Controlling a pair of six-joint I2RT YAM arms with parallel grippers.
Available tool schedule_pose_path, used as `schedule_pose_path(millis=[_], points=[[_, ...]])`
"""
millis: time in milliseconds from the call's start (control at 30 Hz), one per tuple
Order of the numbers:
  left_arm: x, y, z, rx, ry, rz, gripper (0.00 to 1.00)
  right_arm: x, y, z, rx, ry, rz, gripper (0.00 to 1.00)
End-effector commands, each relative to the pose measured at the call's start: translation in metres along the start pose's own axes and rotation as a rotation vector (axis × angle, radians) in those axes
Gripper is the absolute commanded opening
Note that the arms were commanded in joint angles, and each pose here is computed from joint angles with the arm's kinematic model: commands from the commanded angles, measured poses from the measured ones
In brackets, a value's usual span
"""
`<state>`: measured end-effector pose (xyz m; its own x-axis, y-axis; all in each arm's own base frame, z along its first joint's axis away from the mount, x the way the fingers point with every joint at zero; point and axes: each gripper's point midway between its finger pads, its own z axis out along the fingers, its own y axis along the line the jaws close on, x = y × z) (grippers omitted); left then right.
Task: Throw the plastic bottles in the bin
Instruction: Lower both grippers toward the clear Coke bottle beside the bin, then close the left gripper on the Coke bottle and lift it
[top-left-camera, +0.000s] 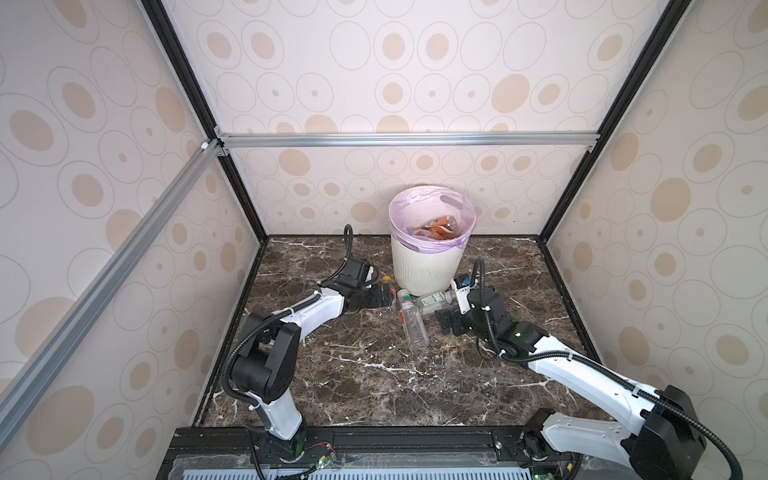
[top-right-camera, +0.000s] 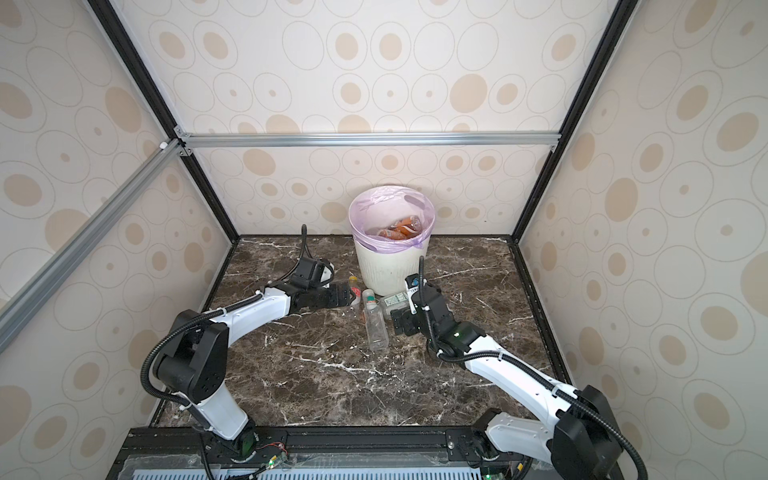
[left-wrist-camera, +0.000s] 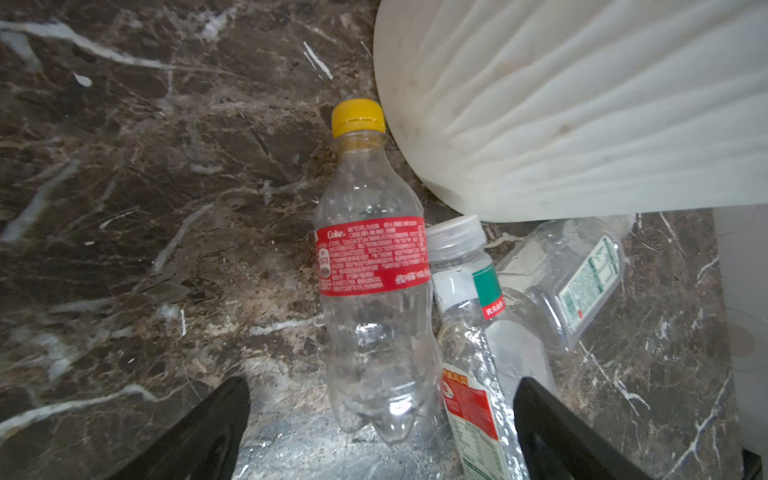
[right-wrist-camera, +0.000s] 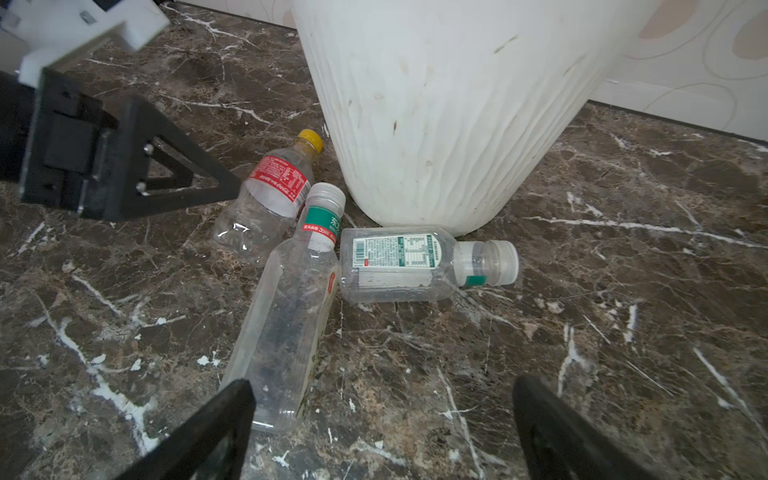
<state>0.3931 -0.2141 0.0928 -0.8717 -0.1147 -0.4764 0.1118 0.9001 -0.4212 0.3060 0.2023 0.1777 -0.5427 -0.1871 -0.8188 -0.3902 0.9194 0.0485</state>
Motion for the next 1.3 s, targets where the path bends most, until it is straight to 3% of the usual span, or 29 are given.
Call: schedule_pose_path(millis=[0, 700, 900, 1100, 1267], points=[[-0.006, -0.003, 0.002, -0.001, -0.044, -0.01, 0.99, 0.004, 0.019, 0.008, -0.056, -0.02, 0.042, 0.99], [-0.002, 0.012, 0.043, -0.089, 0.016, -0.044, 0.98, 0.021, 0.032, 0.017, -0.071, -0.007, 0.052, 1.0], [0.002, 0.016, 0.048, -0.103, 0.031, -0.049, 0.87, 0.02, 0.03, 0.017, -0.057, -0.014, 0.054, 0.99], [0.009, 0.014, 0.049, -0.067, 0.028, -0.067, 0.67, 0.019, 0.029, 0.017, -0.053, -0.015, 0.054, 1.0], [0.014, 0.016, 0.047, -0.068, 0.029, -0.071, 0.59, 0.02, 0.03, 0.016, -0.059, -0.015, 0.059, 1.0]])
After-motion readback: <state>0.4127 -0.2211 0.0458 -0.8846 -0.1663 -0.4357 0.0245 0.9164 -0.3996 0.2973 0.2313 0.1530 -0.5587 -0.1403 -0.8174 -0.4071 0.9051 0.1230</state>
